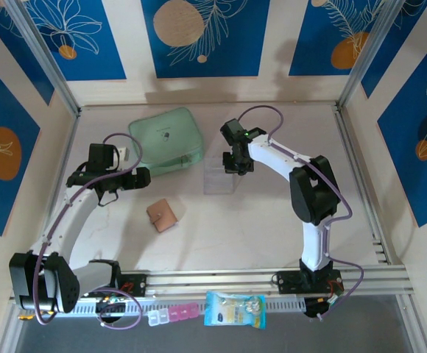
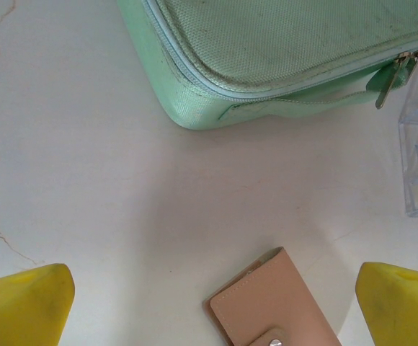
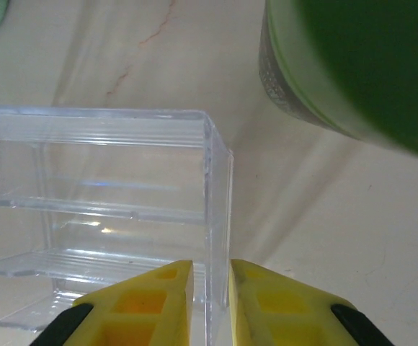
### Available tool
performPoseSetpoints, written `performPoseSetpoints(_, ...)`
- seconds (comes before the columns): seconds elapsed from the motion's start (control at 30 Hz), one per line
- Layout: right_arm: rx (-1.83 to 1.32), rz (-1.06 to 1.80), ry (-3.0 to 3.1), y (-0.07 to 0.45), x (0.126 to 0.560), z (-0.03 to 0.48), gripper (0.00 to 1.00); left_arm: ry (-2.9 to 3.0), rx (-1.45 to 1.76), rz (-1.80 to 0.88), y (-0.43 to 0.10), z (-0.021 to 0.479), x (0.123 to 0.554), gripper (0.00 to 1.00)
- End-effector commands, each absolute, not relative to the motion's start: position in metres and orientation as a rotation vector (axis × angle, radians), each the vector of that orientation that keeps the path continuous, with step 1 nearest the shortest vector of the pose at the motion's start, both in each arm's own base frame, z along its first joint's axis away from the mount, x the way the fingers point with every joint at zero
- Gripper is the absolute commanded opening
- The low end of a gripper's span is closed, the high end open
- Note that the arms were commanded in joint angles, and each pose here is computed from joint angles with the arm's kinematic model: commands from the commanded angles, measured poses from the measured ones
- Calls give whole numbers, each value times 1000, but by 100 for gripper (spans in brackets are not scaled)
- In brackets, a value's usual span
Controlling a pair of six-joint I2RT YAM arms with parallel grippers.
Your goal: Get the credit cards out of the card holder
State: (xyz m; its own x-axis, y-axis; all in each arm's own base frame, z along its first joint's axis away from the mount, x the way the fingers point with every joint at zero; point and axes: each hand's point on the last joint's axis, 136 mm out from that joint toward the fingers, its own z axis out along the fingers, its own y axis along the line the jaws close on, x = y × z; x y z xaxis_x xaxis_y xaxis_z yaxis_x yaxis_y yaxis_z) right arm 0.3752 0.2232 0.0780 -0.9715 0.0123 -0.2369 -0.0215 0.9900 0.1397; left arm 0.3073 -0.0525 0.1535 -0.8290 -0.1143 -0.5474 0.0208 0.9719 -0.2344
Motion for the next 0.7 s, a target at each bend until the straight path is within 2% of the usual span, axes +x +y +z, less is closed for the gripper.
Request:
performPoseSetpoints(0.0,-21,237,2862,225,370,105,21,2558,-59,-350,-58,147,303,100)
performPoseSetpoints(0.37,-44,350,2817,232,342,138,26,2645,-160,-494,-93,113,289,100)
performPoseSetpoints(0.67,-55,352,2797,225,324,148,27,2693,161,-642,-173,99,285,99)
